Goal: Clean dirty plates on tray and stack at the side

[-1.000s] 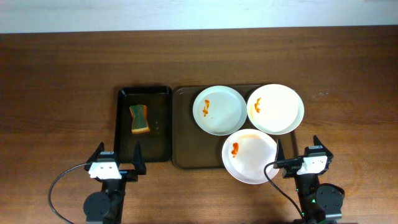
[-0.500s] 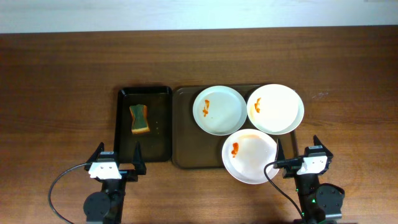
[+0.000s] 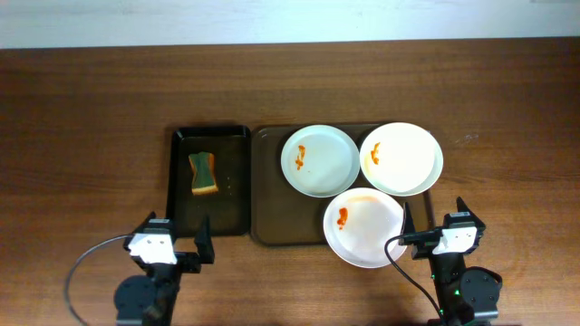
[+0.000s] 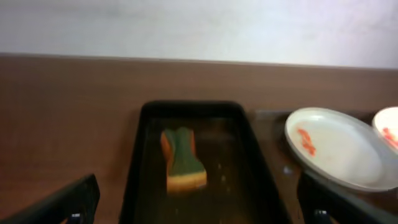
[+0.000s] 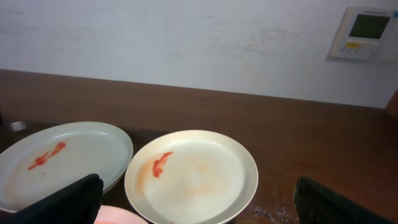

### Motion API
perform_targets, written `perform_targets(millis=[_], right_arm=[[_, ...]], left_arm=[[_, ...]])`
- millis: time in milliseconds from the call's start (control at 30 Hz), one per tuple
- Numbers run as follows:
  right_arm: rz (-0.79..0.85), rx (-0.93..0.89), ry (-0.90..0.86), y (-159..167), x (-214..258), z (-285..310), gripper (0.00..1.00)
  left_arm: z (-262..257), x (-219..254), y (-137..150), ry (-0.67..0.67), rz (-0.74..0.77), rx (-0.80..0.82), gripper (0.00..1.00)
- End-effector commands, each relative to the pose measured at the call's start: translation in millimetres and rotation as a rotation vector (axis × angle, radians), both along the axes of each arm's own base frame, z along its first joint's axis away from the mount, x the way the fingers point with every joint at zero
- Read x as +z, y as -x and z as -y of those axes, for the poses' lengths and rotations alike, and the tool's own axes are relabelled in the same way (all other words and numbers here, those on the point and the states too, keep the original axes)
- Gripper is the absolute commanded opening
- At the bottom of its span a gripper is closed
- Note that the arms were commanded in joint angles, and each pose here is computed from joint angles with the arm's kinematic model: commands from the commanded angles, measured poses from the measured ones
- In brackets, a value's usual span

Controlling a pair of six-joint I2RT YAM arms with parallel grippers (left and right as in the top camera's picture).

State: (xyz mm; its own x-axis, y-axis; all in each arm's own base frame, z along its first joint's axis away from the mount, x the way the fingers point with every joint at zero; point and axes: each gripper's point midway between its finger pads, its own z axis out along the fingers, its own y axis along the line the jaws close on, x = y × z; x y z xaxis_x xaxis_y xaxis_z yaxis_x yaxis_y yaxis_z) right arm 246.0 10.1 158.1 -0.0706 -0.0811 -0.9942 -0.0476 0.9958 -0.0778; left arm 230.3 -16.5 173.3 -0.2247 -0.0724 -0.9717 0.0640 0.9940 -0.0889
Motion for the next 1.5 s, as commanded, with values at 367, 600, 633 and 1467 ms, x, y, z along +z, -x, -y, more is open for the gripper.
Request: perform_targets(millis=[367,600,633,1467], right_arm=[[-0.004,-0.003,-0.007,0,-2,0,0.98],[-0.004,-0.002,-0.007,0,-2,0,0.98],[-0.004,-0.002,-0.007,0,-2,0,0.98],[-0.004,-0.003,-0.007,0,-2,0,0.98]], left_arm=[[37,35,-122,-0.015,-0.908,-0.227,1.00],[13,-96,-137,0.009,-1.293,0.009,0.95],[13,-110,-137,0.008,-1.327,0.010,0.95],[7,-164,-187,-0.025,-1.276,0.053,0.89]])
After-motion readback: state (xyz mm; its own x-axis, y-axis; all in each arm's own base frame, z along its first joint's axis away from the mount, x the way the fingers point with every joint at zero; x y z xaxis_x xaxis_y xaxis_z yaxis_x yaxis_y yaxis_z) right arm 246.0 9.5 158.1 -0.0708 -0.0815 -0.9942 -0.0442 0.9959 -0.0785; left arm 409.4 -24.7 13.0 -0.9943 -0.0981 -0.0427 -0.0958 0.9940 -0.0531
